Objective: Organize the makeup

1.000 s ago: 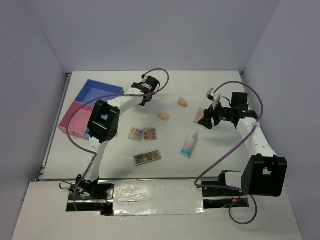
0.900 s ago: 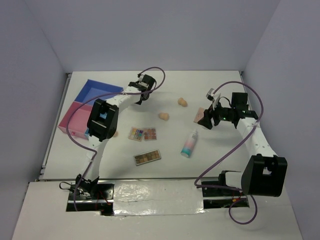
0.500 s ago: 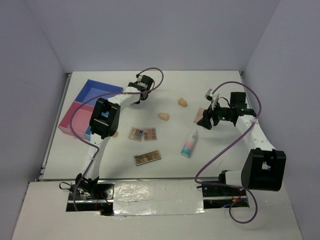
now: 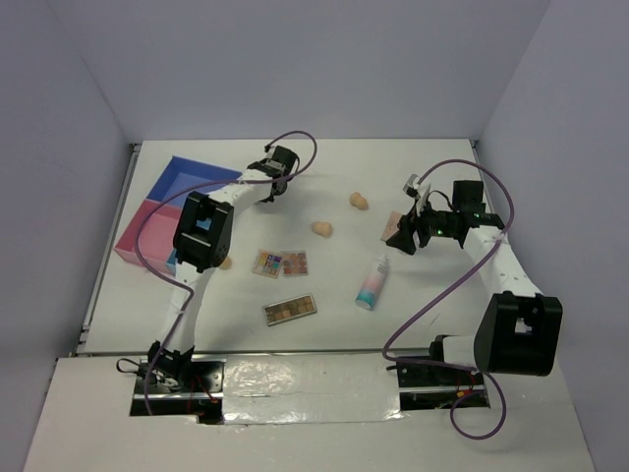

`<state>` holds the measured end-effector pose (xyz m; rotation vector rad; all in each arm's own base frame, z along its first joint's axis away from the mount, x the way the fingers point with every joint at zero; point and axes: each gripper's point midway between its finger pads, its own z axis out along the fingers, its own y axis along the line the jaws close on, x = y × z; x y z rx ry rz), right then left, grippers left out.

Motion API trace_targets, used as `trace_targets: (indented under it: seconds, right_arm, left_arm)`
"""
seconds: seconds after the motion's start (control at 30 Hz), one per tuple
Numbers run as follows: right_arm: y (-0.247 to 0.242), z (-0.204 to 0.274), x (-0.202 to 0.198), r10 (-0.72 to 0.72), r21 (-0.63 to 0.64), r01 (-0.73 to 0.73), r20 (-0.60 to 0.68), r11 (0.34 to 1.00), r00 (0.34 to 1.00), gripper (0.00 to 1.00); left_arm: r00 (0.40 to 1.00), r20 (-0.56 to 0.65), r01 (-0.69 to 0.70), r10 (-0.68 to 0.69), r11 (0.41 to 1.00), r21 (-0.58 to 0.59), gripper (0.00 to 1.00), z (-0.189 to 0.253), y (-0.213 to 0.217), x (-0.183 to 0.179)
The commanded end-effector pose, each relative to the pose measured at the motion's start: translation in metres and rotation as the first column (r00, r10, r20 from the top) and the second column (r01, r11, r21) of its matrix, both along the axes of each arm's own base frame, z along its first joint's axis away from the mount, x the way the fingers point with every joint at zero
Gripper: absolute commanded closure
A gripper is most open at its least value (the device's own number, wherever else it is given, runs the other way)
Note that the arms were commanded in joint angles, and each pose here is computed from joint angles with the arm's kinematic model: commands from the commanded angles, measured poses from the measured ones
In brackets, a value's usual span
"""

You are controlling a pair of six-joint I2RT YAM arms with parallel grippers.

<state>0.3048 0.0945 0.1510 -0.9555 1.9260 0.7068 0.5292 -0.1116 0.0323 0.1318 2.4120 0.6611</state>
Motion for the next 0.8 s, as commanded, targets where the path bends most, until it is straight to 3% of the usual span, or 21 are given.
trace_targets:
  seconds: [0.0, 0.07, 0.1, 0.23, 0.27, 0.3, 0.4, 0.6, 0.77]
  right_arm:
    - [0.006, 0.010, -0.001, 0.022, 0.024, -0.023, 0.016, 0.999, 1.000, 0.28]
    - [0.006, 0.010, -0.002, 0.025, 0.026, -0.025, 0.011, 0.999, 1.000, 0.28]
    - [0.006, 0.009, -0.003, 0.025, 0.026, -0.026, 0.009, 0.999, 1.000, 0.28]
    - [0.009, 0.008, -0.005, 0.037, 0.035, -0.037, 0.004, 0.999, 0.999, 0.28]
    - [0.009, 0.007, -0.007, 0.040, 0.037, -0.040, -0.003, 0.999, 0.999, 0.28]
    - [0.010, 0.007, -0.007, 0.044, 0.038, -0.044, -0.004, 0.998, 0.999, 0.28]
    - [0.015, 0.004, -0.010, 0.057, 0.045, -0.057, -0.015, 0.997, 0.998, 0.28]
    - [0.032, -0.003, -0.017, 0.115, 0.041, -0.113, -0.024, 0.993, 0.993, 0.28]
    - [0.050, -0.002, -0.020, 0.173, 0.040, -0.172, -0.025, 0.984, 0.985, 0.28]
  left_arm:
    - [0.995, 0.094, 0.054, -0.042, 0.991, -0.122, 0.92, 0.033, -0.028, 0.008]
    - [0.992, 0.109, 0.089, -0.070, 0.980, -0.176, 0.99, 0.042, -0.040, 0.002]
    - [0.985, 0.154, 0.114, -0.082, 0.971, -0.210, 1.00, 0.068, -0.048, -0.001]
    - [0.976, 0.197, 0.162, -0.092, 0.914, -0.373, 1.00, 0.102, -0.060, -0.035]
    - [0.963, 0.256, 0.194, -0.089, 0.887, -0.419, 1.00, 0.136, -0.062, -0.044]
    - [0.967, 0.236, 0.192, -0.094, 0.879, -0.436, 1.00, 0.125, -0.059, -0.060]
    - [0.952, 0.299, 0.221, -0.070, 0.834, -0.505, 1.00, 0.160, -0.052, -0.092]
    - [0.979, 0.194, 0.037, 0.070, 0.865, -0.501, 1.00, 0.138, 0.011, -0.171]
    - [0.968, 0.121, -0.136, 0.221, 0.863, -0.486, 1.00, 0.119, 0.068, -0.205]
